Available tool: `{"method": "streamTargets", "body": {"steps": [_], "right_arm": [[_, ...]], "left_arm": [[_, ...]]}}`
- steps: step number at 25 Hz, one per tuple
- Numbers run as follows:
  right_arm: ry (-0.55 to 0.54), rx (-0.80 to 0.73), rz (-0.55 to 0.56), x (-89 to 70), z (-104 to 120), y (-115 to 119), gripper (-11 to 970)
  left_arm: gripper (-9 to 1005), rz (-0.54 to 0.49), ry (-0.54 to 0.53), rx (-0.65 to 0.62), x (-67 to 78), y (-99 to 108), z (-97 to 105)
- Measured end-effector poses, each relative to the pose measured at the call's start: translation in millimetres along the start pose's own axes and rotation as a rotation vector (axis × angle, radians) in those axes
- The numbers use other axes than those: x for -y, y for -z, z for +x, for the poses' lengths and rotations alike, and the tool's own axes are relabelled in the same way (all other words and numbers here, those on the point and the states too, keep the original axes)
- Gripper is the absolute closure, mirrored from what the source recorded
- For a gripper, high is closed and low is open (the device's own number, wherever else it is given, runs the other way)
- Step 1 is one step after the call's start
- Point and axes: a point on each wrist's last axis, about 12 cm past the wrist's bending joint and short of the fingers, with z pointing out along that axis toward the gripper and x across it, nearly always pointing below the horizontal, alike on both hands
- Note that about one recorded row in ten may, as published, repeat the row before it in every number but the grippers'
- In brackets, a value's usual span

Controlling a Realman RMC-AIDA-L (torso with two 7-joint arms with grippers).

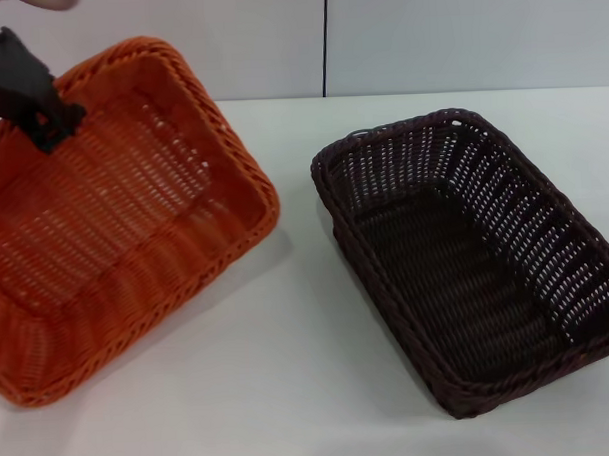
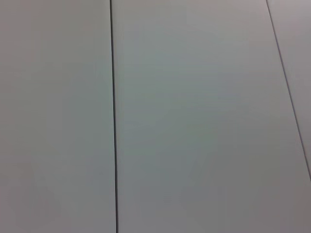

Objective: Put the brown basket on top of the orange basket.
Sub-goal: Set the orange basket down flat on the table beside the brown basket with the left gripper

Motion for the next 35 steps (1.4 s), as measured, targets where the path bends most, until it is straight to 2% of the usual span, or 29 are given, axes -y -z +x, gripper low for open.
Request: {"method": "streamTargets", "body": {"steps": [4,8,11,13,14,17,24,27,28,32,35], "right_arm": [[-0.002,0.000,-0.004,-0.6,-0.2,1.6,133],[-0.002,-0.001,-0.012,-2.0,0.1,2.5,133],[-0.002,-0.002,-0.017,-2.8,0.2,2.9,133],[-0.002,-0.002,-0.017,-2.8,0.2,2.9,133],[-0.003,-0.001,-0.018,-3.1,0.0,2.7,132],[-0.004,-0.001,-0.018,-3.3,-0.1,2.6,132],[-0.005,0.001,-0.020,-4.3,-0.4,1.7,132],[-0.005,0.001,-0.020,-4.5,-0.3,1.4,133],[-0.005,0.000,-0.021,-4.6,-0.2,1.4,133],[-0.002,-0.003,-0.021,-3.9,0.3,1.8,133],[0.000,-0.005,-0.021,-3.4,0.7,2.4,132]], "left_arm": [[836,0.033,-0.131,0.002,4.1,0.4,-12.5],[839,0.045,-0.176,-0.001,5.7,1.1,-15.6],[840,0.080,-0.298,-0.010,15.3,1.9,-22.6],[840,0.090,-0.329,-0.015,18.6,1.3,-24.2],[840,0.115,-0.393,-0.027,26.8,-0.4,-27.7],[839,0.124,-0.410,-0.030,29.6,-1.4,-29.1],[839,0.173,-0.498,-0.032,48.6,-12.1,-43.1],[840,0.183,-0.504,-0.029,51.5,-14.3,-45.9],[840,0.188,-0.517,-0.024,56.7,-18.8,-52.4],[840,0.183,-0.527,-0.016,59.2,-19.7,-56.5],[840,0.171,-0.544,0.021,61.9,-19.8,-67.9]]}}
